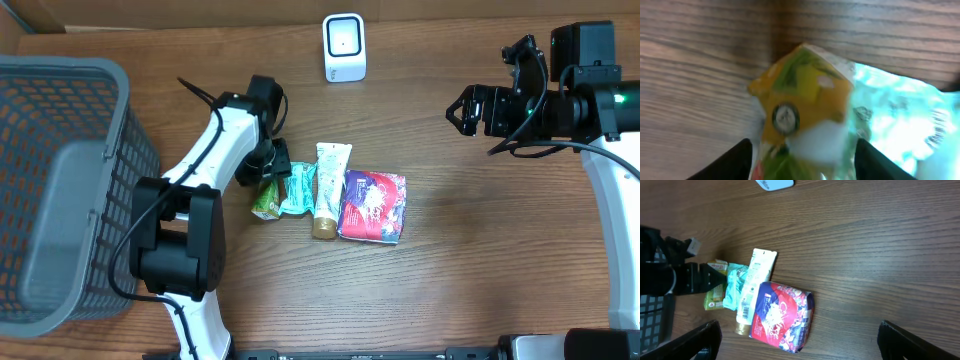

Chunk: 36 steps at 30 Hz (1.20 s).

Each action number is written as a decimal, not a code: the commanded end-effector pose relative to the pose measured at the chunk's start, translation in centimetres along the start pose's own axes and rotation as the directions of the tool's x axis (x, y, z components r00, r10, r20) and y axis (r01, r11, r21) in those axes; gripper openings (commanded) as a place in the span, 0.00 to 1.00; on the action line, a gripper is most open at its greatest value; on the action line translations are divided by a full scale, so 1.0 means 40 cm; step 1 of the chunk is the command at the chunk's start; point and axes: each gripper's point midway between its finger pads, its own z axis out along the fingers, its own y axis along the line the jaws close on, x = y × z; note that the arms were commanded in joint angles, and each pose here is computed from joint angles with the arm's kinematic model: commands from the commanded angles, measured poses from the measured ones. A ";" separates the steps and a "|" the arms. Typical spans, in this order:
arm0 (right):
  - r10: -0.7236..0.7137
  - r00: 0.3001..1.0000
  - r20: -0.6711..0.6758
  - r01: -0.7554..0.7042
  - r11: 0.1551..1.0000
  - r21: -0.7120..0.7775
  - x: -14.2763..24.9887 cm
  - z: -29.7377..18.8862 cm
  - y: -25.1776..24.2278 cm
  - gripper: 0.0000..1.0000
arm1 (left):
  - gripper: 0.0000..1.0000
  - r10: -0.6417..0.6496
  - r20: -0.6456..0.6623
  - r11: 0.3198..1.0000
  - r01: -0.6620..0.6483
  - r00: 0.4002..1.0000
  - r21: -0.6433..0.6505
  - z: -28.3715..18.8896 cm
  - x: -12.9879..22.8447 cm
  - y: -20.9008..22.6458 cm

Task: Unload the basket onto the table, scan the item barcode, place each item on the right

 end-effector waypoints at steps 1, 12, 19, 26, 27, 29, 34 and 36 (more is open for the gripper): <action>0.008 1.000 0.005 -0.008 1.000 0.006 -0.003 0.001 -0.009 1.00 | 0.61 0.042 0.082 0.998 -0.046 0.996 0.049 -0.106 -0.057 -0.032; 0.011 1.000 -0.029 -0.011 1.000 -0.007 0.018 0.019 -0.002 1.00 | 0.61 0.107 0.399 0.978 -0.168 0.911 0.120 -0.562 -0.121 -0.030; -0.003 0.996 -0.094 0.002 1.000 -0.018 0.062 0.071 0.010 1.00 | 0.91 0.152 0.605 0.960 -0.263 0.782 0.099 -0.802 -0.053 0.016; -0.006 0.986 -0.169 0.003 1.000 -0.020 0.124 0.125 0.010 1.00 | 1.00 0.143 0.613 0.964 -0.248 0.777 0.090 -0.864 0.058 0.096; -0.003 0.984 -0.179 0.000 1.000 -0.020 0.133 0.132 0.007 1.00 | 1.00 0.133 0.607 0.967 -0.235 0.784 0.093 -0.866 0.072 0.108; 0.003 0.980 -0.197 -0.006 1.000 -0.018 0.151 0.149 0.000 1.00 | 1.00 0.123 0.586 0.972 -0.218 0.801 0.093 -0.865 0.103 0.130; 0.039 0.967 -0.250 -0.046 0.999 -0.022 0.204 0.190 -0.011 1.00 | 0.91 0.093 0.604 0.974 -0.198 0.792 0.110 -0.893 0.152 0.150; 0.038 0.962 -0.271 -0.051 0.998 -0.040 0.226 0.205 -0.006 1.00 | 0.92 0.070 0.625 0.979 -0.175 0.778 0.109 -0.911 0.169 0.166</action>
